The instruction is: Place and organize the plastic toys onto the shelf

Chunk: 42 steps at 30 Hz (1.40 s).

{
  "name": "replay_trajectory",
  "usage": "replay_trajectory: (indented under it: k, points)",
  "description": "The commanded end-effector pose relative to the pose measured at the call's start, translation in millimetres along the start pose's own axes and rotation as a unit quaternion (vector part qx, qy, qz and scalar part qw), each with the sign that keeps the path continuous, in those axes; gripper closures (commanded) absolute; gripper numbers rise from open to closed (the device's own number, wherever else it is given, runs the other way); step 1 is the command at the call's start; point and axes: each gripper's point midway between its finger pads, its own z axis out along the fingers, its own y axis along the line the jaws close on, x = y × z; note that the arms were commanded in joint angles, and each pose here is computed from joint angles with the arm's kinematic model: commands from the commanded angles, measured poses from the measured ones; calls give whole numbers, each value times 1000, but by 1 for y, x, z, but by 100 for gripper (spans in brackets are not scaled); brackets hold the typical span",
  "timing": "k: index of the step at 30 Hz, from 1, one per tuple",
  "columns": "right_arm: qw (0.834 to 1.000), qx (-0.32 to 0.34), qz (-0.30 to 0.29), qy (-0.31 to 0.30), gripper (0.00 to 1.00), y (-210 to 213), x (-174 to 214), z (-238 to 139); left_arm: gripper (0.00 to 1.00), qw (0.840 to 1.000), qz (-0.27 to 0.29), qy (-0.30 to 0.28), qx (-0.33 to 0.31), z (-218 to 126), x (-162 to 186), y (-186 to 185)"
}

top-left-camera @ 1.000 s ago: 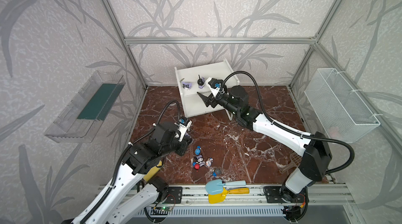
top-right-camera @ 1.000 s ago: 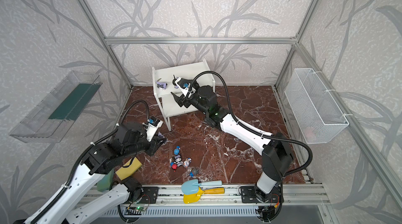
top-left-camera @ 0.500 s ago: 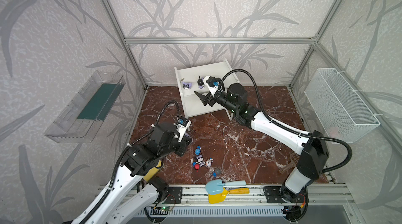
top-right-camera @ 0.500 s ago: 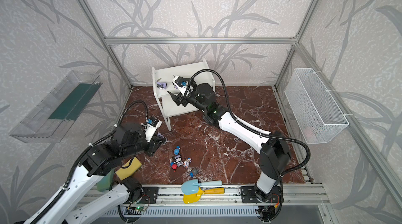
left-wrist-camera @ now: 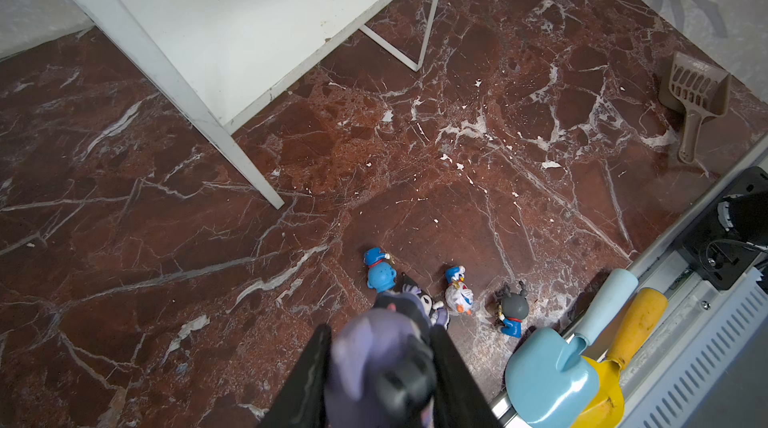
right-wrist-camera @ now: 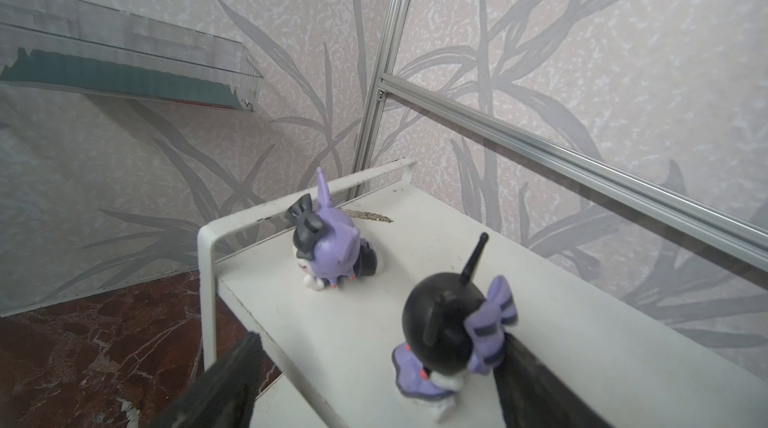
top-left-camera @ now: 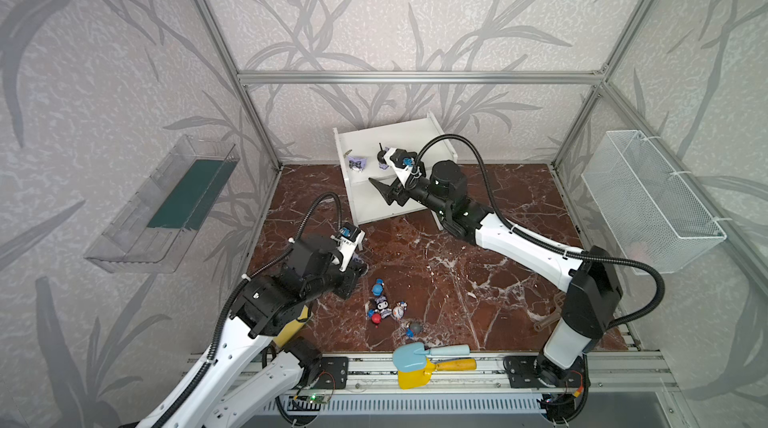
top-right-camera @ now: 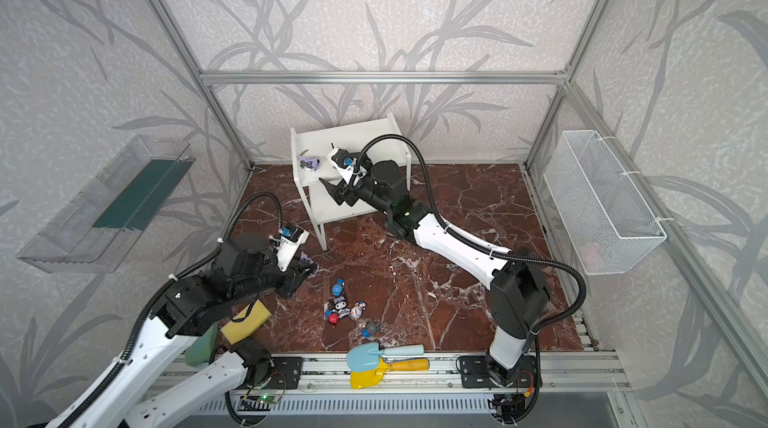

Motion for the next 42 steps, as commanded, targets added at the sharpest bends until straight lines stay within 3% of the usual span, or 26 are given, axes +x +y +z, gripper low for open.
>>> replay_trajectory:
  k: [1,42]
  points:
    - [1000,-7,3,-23,14,3,-16,-1,68,1000,5,-8,-2,-2,-1,1]
    - [999,-37,4,-32,14,32,-21,6,69,1000,5,-22,-5,-9,-1,2]
